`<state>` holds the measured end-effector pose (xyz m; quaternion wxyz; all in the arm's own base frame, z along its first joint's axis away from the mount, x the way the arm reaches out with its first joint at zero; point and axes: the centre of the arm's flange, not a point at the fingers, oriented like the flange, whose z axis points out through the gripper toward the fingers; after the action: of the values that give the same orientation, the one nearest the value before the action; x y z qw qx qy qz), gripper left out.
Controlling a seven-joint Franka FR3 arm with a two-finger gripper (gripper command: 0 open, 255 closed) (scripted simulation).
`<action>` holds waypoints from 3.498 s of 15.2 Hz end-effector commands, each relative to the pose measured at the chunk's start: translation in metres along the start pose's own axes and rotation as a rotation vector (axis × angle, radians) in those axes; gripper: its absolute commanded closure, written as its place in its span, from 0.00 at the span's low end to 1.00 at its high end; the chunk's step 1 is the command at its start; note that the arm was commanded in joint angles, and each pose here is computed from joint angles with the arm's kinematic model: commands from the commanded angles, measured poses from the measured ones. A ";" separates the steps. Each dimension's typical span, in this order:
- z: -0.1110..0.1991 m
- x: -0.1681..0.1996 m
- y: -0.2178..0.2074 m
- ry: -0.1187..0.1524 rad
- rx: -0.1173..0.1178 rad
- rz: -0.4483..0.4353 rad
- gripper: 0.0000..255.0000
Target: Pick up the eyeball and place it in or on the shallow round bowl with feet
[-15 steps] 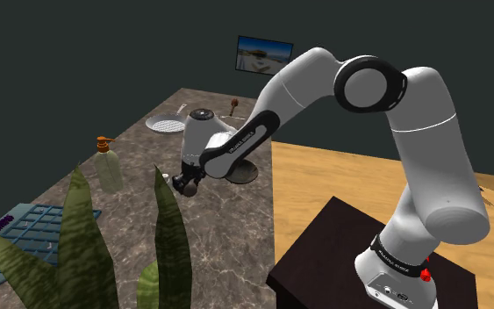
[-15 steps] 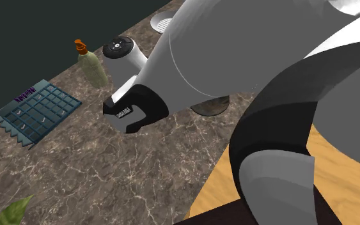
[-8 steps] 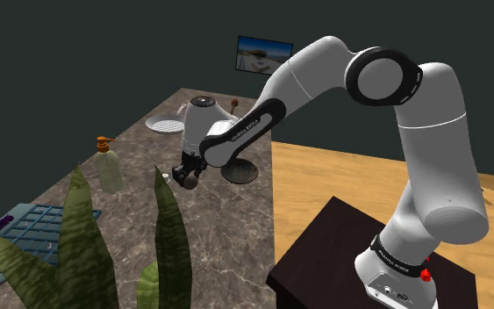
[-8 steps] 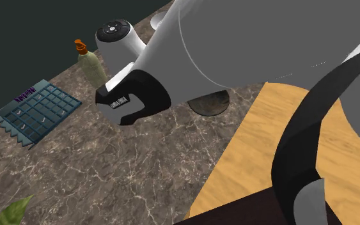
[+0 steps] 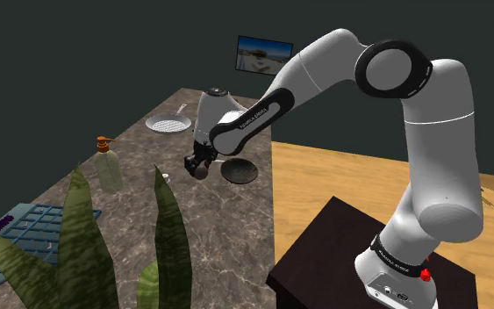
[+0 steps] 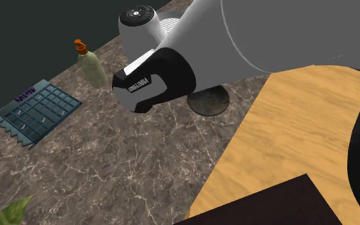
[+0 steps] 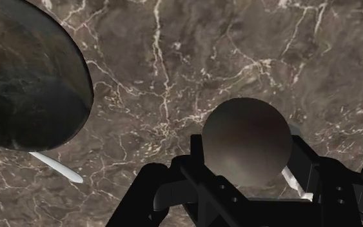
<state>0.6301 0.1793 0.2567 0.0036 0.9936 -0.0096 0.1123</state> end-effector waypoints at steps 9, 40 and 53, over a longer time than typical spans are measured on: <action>-0.001 0.004 0.133 0.001 0.000 -0.001 1.00; 0.071 -0.008 0.243 0.001 0.000 -0.001 0.00; 0.021 -0.008 0.243 0.001 0.000 -0.001 0.00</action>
<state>0.6222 -0.0636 0.2351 0.0036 0.9936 -0.0090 0.1128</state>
